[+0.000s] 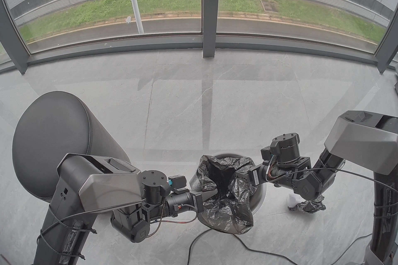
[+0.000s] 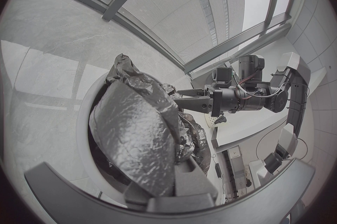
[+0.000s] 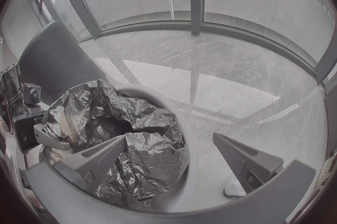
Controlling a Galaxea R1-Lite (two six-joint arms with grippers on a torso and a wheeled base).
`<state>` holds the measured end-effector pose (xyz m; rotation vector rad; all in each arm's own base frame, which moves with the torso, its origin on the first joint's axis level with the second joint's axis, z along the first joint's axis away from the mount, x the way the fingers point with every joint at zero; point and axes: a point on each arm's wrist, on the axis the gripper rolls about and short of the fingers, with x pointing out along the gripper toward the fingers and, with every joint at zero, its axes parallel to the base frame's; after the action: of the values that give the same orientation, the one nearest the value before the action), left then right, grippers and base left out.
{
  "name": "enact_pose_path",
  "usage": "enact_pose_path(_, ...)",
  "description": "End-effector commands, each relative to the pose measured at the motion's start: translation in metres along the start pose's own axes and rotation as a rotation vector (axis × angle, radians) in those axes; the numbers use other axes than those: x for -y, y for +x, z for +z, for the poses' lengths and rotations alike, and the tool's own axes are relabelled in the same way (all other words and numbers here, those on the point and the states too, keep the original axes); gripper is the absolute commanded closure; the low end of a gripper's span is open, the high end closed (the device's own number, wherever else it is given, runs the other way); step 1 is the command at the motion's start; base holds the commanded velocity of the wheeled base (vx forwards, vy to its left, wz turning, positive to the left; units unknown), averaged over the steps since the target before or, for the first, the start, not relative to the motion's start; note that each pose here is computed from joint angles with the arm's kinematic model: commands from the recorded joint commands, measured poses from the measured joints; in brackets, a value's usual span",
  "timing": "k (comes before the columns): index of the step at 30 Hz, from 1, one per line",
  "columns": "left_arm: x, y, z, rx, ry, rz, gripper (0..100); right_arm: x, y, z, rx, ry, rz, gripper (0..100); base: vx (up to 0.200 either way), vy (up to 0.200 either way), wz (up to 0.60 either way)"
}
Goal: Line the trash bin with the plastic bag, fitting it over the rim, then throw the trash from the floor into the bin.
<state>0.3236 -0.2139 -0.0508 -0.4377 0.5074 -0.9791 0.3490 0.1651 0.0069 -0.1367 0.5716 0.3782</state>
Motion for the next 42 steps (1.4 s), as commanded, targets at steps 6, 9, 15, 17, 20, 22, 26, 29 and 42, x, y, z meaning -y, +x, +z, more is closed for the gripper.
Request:
enact_pose_path(6,0.0,0.0,0.001,0.004,0.001,0.003,100,-0.002,0.003,-0.006,-0.02,-0.004,0.004,0,0.0,0.0,0.0)
enact_pose_path(9,0.001,0.0,0.001,0.005,0.001,0.002,100,-0.002,0.002,-0.009,-0.032,-0.005,0.009,100,0.0,0.0,0.0)
enact_pose_path(15,0.001,0.0,0.001,0.005,0.003,0.002,100,-0.01,0.002,-0.01,-0.033,-0.016,0.025,100,0.0,0.0,0.0)
enact_pose_path(17,0.001,0.0,0.001,0.005,0.003,0.002,100,-0.01,0.002,-0.01,-0.033,-0.016,0.027,100,0.0,0.0,0.0)
enact_pose_path(20,0.0,-0.001,0.001,0.006,0.002,0.005,100,-0.011,0.001,-0.01,-0.032,-0.018,0.028,100,0.0,0.0,0.0)
enact_pose_path(22,0.0,-0.001,0.002,0.007,0.003,0.005,100,-0.011,-0.001,-0.007,-0.024,-0.018,0.029,100,0.0,0.0,0.0)
enact_pose_path(26,0.0,-0.001,0.002,0.007,0.003,0.005,100,-0.011,-0.006,-0.004,-0.013,-0.019,0.029,100,0.0,0.0,0.0)
enact_pose_path(29,0.0,-0.001,0.002,0.012,0.003,0.011,100,-0.01,-0.012,0.0,-0.004,-0.019,0.03,100,0.0,0.0,0.0)
enact_pose_path(42,0.012,-0.008,0.017,0.04,0.019,0.004,100,-0.012,-0.06,0.009,0.025,-0.026,0.057,100,0.0,0.0,0.0)
